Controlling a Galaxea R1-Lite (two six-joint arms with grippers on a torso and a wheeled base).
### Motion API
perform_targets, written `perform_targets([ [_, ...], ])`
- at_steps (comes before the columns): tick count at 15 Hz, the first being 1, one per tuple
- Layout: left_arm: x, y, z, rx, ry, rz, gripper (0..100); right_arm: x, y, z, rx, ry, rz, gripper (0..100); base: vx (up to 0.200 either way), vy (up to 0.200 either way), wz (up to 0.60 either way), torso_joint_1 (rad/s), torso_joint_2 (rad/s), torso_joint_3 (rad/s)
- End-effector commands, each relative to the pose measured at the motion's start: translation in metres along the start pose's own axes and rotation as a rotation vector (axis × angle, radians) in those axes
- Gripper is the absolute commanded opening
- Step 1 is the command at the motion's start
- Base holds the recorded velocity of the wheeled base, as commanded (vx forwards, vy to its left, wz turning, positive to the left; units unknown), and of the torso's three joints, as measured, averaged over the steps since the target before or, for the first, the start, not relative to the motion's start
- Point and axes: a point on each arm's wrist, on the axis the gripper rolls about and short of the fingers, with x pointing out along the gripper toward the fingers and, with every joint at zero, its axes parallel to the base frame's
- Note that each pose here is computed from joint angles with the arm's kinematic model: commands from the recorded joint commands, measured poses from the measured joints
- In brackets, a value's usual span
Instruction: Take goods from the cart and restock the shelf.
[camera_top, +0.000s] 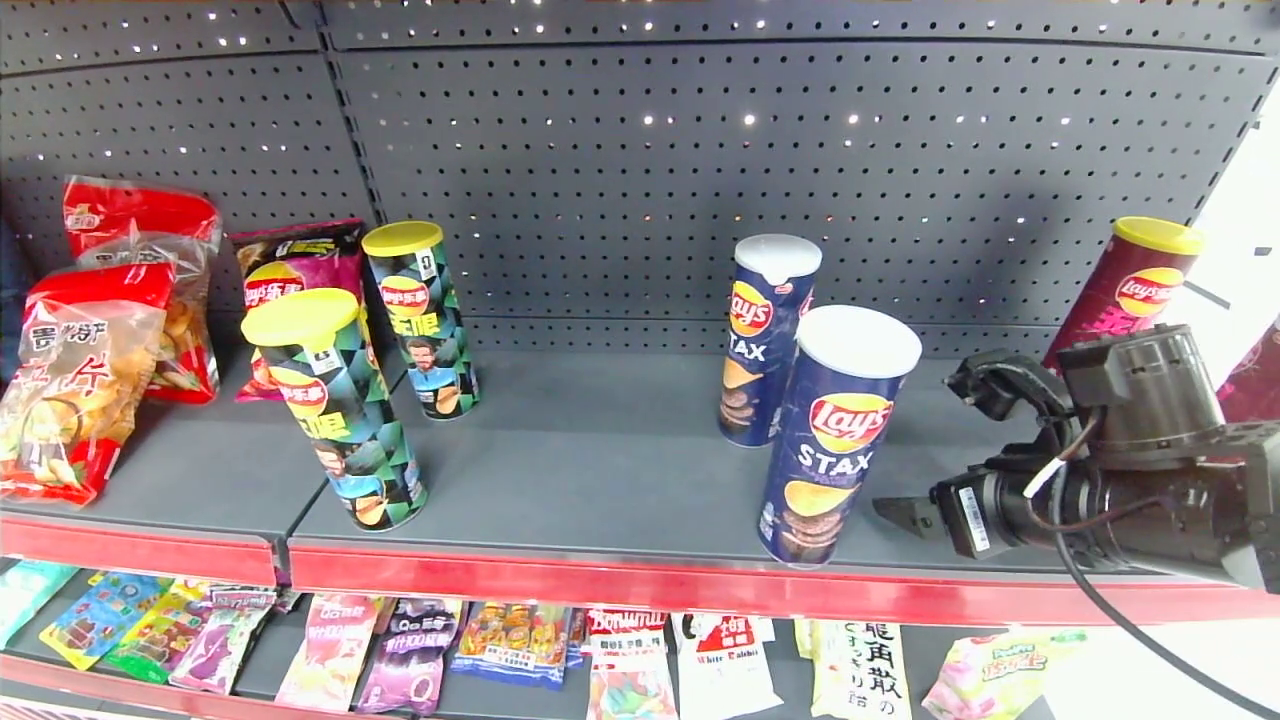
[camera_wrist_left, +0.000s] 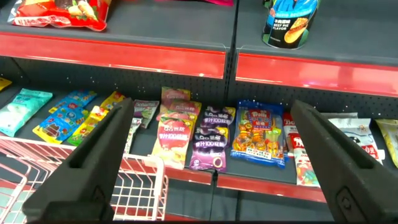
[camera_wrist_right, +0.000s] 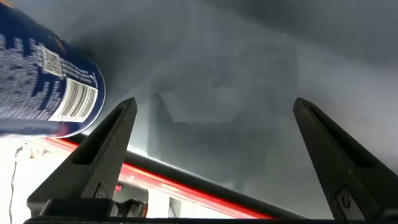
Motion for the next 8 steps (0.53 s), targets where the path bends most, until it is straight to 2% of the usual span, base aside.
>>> perform_targets([
  [1, 0.0, 0.0, 0.0, 0.0, 0.002, 0.0, 100, 0.01, 0.004, -0.001, -0.011, 0.03, 0.002, 100, 0.0, 0.0, 0.0, 0.0, 0.0, 0.0],
  [8, 0.0, 0.0, 0.0, -0.003, 0.003, 0.0, 100, 0.015, 0.019, 0.004, -0.04, 0.026, 0.031, 100, 0.0, 0.0, 0.0, 0.0, 0.0, 0.0],
])
